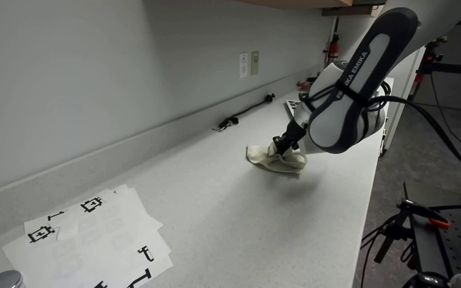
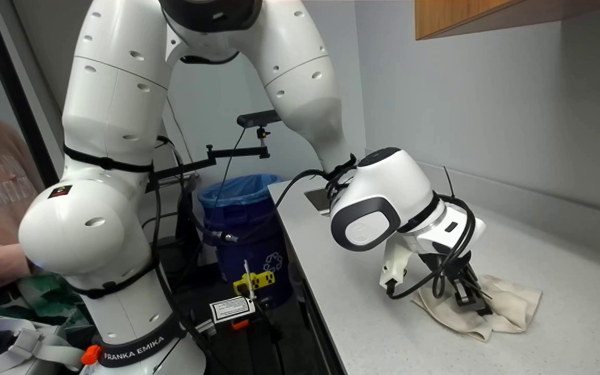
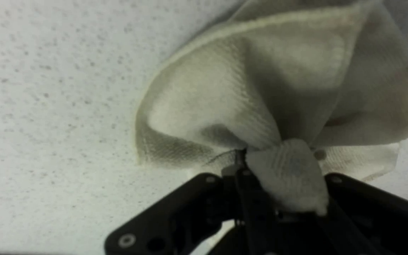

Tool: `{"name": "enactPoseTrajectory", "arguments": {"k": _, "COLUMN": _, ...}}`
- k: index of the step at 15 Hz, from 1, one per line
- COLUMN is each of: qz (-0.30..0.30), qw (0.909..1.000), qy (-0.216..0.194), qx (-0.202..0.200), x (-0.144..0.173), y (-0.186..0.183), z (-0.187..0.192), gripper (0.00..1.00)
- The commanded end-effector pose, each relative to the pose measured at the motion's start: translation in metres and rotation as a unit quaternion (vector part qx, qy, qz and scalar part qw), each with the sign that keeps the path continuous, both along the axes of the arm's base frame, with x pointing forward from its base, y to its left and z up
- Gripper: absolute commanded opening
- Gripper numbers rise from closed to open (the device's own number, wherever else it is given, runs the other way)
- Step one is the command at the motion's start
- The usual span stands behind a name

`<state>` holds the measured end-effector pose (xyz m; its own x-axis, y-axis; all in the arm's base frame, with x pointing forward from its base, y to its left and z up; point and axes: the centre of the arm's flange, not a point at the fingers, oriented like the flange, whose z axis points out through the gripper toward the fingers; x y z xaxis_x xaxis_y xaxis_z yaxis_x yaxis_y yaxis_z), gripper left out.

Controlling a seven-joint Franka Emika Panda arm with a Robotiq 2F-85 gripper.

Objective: Use the towel to wipe the countertop

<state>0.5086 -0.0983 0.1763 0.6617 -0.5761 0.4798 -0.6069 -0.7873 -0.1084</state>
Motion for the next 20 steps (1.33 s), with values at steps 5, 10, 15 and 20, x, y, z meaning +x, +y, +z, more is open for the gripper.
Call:
{"name": "enactPoseTrajectory", "arguments": {"k": 5, "qz": 0.091, "qw": 0.9955, "qy": 0.019, "qx": 0.016, "x": 0.021, "y": 0.085, "z": -0.017, "gripper": 0.03}}
{"name": "enactPoseTrajectory", "arguments": {"k": 10, "qz": 0.194, "qw": 0.9801, "qy": 0.02, "qx": 0.038, "x": 0.031, "y": 0.174, "z": -0.019, "gripper": 0.03}}
{"name": "enactPoseTrajectory", "arguments": {"k": 15, "qz": 0.242, "qw": 0.9654, "qy": 0.051, "qx": 0.081, "x": 0.024, "y": 0.204, "z": -0.001, "gripper": 0.03}}
{"name": "enactPoseTrajectory", "arguments": {"k": 20, "qz": 0.232, "qw": 0.9625, "qy": 0.102, "qx": 0.097, "x": 0.007, "y": 0.183, "z": 0.018, "gripper": 0.03}}
